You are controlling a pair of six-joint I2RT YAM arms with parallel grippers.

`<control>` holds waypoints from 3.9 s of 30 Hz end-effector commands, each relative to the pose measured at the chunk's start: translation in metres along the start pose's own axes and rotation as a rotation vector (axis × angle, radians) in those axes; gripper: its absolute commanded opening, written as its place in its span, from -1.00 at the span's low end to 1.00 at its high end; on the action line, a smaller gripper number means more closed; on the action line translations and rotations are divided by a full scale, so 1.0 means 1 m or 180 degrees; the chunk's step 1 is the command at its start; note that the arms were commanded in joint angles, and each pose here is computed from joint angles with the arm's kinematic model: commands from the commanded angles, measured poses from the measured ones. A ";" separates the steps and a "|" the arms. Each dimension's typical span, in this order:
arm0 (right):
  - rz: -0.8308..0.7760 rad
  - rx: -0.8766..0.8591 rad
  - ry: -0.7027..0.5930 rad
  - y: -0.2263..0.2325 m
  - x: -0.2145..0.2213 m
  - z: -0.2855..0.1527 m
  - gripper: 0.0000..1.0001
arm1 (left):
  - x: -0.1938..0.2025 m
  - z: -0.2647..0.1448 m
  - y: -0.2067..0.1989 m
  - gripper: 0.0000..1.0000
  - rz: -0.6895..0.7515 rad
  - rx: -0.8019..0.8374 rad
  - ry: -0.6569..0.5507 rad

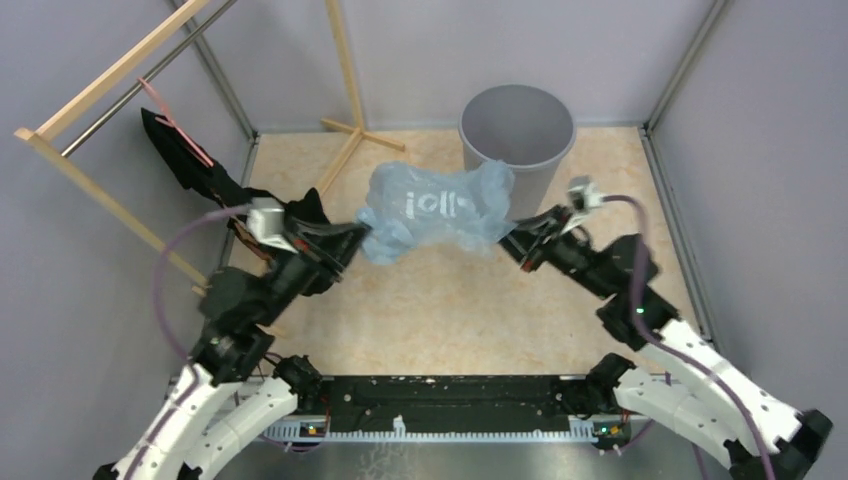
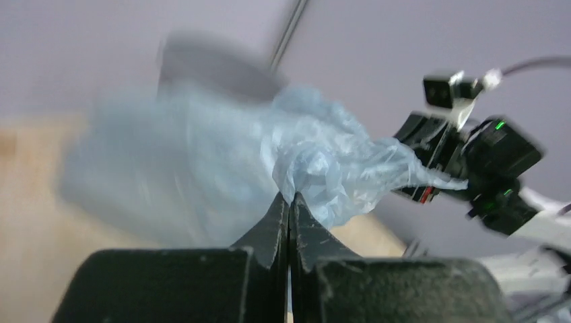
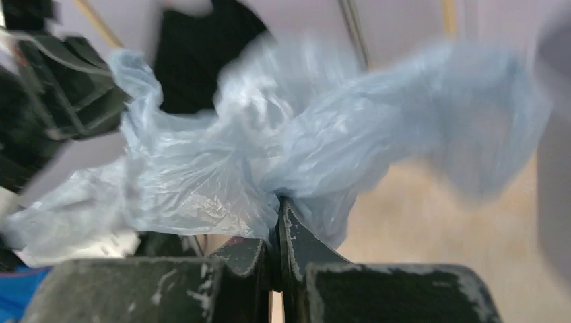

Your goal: Put the trash bags into the trash bin

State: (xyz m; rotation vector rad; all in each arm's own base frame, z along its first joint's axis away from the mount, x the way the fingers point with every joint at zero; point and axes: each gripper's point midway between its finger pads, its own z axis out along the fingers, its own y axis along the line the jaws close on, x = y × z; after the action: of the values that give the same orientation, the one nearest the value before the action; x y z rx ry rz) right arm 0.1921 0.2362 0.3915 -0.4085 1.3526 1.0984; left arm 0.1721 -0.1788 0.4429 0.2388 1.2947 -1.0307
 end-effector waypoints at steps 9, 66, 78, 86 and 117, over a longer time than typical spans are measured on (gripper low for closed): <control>0.0938 0.0596 0.1994 -0.067 0.214 -0.015 -1.00 | 0.147 -0.046 0.115 -1.00 -0.0216 -0.1501 0.1075; 0.0449 0.0614 0.1605 -0.065 0.166 -0.017 -1.00 | 0.028 -0.026 0.094 -1.00 0.0582 -0.1537 0.0551; 0.1226 0.0433 0.2187 -0.033 0.233 -0.039 -0.08 | 0.090 0.005 0.077 -1.00 -0.0041 -0.1019 0.0967; 0.1187 0.1034 0.2012 -0.027 0.250 -0.024 0.57 | 0.091 0.011 0.068 -1.00 -0.0104 -0.0860 0.0993; 0.1127 0.1690 0.1791 -0.107 0.293 -0.032 -0.94 | 0.123 -0.029 0.120 -1.00 -0.0106 -0.1744 0.1153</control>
State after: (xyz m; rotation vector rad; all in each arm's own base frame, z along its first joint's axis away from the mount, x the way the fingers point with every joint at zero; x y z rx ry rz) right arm 0.2300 0.2884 0.0897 0.1636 2.1285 0.8361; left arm 0.2202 -0.1742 0.3119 0.0784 1.7934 -0.7858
